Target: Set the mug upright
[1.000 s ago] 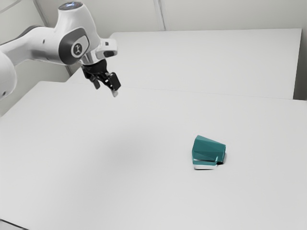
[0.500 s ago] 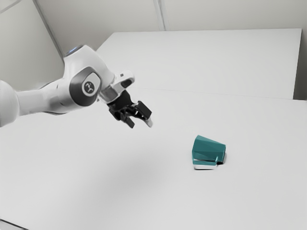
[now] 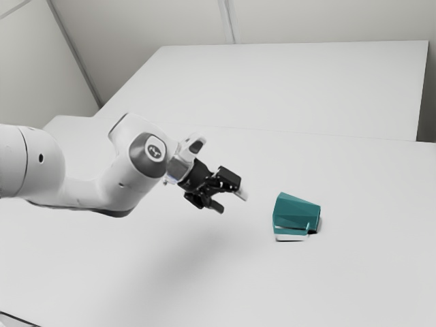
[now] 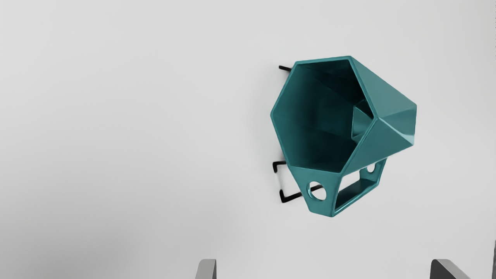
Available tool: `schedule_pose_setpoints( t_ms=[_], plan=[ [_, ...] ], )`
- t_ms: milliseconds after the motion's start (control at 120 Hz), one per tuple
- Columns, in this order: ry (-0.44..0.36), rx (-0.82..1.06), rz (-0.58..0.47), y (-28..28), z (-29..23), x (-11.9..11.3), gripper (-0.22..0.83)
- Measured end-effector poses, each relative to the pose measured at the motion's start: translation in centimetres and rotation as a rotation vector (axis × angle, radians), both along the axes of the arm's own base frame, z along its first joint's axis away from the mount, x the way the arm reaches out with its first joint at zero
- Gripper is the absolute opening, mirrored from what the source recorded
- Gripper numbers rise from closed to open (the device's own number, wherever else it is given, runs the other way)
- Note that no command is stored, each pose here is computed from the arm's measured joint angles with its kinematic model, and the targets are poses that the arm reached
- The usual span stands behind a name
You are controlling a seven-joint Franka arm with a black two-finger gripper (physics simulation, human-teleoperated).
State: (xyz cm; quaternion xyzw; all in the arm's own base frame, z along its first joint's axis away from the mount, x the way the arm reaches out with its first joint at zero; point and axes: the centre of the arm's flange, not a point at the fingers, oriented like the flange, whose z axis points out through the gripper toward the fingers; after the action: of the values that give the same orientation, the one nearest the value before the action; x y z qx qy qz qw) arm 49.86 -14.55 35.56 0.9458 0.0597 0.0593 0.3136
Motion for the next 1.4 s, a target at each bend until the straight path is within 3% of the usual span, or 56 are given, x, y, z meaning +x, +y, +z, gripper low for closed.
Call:
schedule_pose_setpoints(
  t_ms=[158,425,708,1267,1400],
  plan=[
    [-0.002,-0.044,-0.014,-0.5,-2.4,-0.1,0.62],
    [-0.063,-0.052,-0.154,-3.3,-3.5,-0.4,0.62],
    [-0.140,-0.040,-0.253,-5.1,-3.8,1.7,0.62],
    [-0.215,-0.027,-0.391,-9.7,-5.8,5.5,0.62],
    [-0.228,-0.024,-0.411,-10.2,-5.8,5.9,0.50]
  ],
)
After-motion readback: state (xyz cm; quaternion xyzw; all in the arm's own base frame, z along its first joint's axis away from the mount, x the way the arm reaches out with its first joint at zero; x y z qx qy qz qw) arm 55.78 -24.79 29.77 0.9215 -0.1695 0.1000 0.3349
